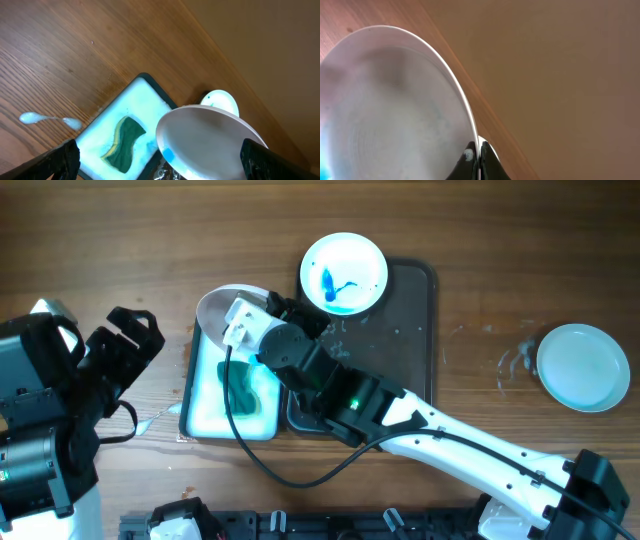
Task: Clean dirty plates on tray and stack at the side
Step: 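Lift the plate with the right gripper and tilt it over the basin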
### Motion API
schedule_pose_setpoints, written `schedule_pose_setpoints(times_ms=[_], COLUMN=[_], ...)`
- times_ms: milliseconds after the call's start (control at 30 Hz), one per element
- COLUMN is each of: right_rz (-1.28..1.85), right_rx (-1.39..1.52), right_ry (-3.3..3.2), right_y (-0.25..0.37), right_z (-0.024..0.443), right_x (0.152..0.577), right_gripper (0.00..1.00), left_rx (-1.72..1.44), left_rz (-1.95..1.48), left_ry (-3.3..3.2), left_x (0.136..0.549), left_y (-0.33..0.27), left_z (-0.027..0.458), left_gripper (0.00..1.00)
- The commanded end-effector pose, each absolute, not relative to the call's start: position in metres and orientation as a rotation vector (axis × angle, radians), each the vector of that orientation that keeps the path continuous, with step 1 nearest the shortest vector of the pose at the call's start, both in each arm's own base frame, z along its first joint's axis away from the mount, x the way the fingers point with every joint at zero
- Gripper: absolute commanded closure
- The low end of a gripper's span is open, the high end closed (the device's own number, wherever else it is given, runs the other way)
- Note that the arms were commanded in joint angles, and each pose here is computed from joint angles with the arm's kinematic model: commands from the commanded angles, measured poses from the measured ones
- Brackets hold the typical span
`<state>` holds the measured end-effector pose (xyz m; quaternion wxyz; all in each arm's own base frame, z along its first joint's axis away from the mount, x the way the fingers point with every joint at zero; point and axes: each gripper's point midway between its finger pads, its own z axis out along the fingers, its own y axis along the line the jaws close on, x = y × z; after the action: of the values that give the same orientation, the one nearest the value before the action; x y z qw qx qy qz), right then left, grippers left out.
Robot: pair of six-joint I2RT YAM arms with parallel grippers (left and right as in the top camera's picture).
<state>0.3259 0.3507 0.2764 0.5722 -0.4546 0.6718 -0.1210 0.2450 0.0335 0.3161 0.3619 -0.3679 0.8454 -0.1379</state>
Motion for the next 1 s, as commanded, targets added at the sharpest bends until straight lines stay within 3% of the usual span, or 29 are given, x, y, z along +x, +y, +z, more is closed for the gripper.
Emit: schedule_pose_setpoints(times_ms=[0,967], right_rz=[-0.304,-0.362], right_rx=[-1.101,-1.121], right_ry=[1.52,1.449], right_y=[0.357,0.359], right_z=[0.287,0.299], right_x=[0.326,0.327], right_gripper=[0.96,0.96], left_rx=[-0.957,-0.957], left_rz=[-0.371,-0.371], left_ry=[2.165,2.165], left_x=[0.247,0.247], left_y=[0.034,0.034], left_z=[0.32,0.32], left_gripper=[0.0,0.0])
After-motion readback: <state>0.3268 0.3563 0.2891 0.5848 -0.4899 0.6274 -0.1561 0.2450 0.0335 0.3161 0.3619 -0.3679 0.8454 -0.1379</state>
